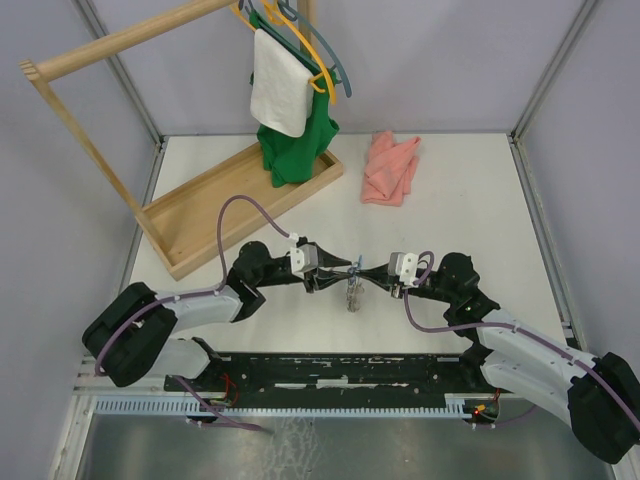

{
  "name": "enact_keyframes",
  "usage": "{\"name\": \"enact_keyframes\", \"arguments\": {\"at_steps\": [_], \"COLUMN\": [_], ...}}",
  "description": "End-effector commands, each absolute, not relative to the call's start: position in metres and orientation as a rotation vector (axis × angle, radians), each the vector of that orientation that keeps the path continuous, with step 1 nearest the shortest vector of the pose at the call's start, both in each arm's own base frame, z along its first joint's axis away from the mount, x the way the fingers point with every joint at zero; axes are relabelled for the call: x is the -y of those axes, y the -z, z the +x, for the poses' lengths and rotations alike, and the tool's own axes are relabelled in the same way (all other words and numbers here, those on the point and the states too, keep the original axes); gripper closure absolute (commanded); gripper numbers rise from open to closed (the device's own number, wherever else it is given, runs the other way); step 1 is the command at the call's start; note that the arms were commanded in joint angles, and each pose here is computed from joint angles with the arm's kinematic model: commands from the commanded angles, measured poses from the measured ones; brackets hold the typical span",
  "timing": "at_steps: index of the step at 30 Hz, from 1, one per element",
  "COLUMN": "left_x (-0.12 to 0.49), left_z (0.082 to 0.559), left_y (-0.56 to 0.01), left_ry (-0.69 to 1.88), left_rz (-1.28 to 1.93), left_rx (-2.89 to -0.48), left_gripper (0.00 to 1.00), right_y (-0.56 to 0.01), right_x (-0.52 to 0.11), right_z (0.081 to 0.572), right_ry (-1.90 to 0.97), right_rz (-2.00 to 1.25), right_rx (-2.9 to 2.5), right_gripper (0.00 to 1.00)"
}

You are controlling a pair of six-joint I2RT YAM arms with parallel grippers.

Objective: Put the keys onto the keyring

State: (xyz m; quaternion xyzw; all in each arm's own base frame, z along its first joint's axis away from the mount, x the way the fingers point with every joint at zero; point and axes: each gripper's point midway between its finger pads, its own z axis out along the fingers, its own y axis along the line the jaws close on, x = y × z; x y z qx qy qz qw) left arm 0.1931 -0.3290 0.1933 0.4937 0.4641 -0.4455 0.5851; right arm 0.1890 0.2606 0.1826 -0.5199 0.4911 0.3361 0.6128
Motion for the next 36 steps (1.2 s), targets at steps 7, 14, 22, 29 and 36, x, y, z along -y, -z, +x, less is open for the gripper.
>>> {"name": "enact_keyframes", "arguments": {"at_steps": [7,14,22,29,36], "left_x": [0.340,0.336,0.322,0.322,0.326], "left_z": [0.191,0.190,0.197,0.192,0.187], "left_y": [-0.206,-0.201,-0.202,-0.206,-0.219], "left_ry": [1.043,1.010,0.880,0.728,0.717], "left_rz": [1.234,1.286,1.333,1.488,1.546], "left_rx": [-0.969,-0.997,-1.170,-1.280,-1.294], "left_gripper": [0.76,0.97,0.97,0.97,0.97], "right_y": [-0.218,-0.218,-0.208,-0.214,-0.216], "right_x": [-0.266,-0.266,-0.248,-0.245,-0.256], "right_z": [0.187,0.189,0.189,0.183,0.186], "right_ry": [-0.783,-0.777,-0.646,-0.625,-0.659], "right_rz": [-1.182,-1.193,-1.309,-1.439,-1.505], "right_rx": [-1.009,-1.029,-1.150,-1.152,-1.124], "right_gripper": [0.99,0.94,0.70,0.62,0.56]}}
